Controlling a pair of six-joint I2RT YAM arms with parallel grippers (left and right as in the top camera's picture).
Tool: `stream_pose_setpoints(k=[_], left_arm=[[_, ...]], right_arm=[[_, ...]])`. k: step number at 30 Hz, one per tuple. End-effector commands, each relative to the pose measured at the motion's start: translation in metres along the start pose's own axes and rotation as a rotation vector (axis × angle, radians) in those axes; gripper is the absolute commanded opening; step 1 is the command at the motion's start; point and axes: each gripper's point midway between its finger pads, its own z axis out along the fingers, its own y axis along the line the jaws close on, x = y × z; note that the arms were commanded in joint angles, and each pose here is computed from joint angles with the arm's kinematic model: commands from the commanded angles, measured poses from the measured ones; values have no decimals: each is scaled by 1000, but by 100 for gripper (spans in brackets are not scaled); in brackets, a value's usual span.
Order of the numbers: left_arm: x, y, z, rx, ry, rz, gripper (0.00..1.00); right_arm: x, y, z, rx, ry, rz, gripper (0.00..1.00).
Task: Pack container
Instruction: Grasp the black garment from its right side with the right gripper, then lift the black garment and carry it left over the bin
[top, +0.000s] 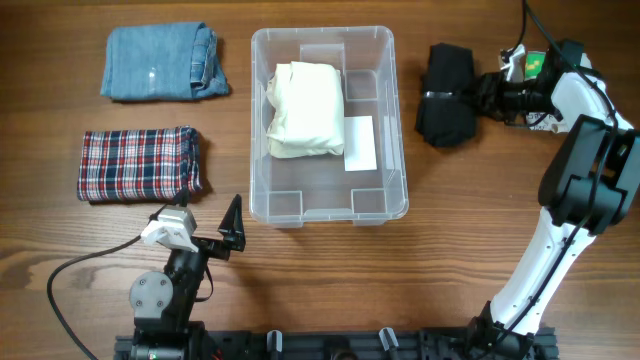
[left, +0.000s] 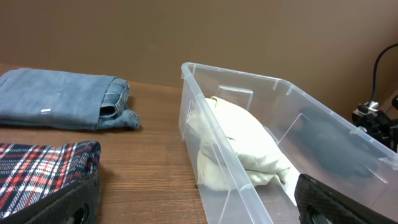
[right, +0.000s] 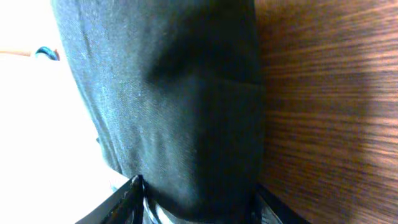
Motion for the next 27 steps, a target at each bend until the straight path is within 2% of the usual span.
stream_pose_setpoints(k=[1,3,8,12,19,23,27], left_arm=[[1,3,0,-14,0,15,100],[1,3,0,-14,0,14,100],[1,3,0,-14,0,15,100],[1,3,0,-14,0,14,100],[1,3,0,-14,0,15,100],[1,3,0,-14,0,14,100],[1,3,0,-14,0,15,100]], right_arm=[[1,21,5,-137,1,16,49],[-3,34,2,-210,-12,2,47],[-13,62,-8,-384,-38,6,36],[-17,65,-9,-405,-48,12,33],[-14,33,3,-200,-43,18,46],[-6,35,12,-170,-15,-48,57],[4,30,26,-75,28,-87,62]])
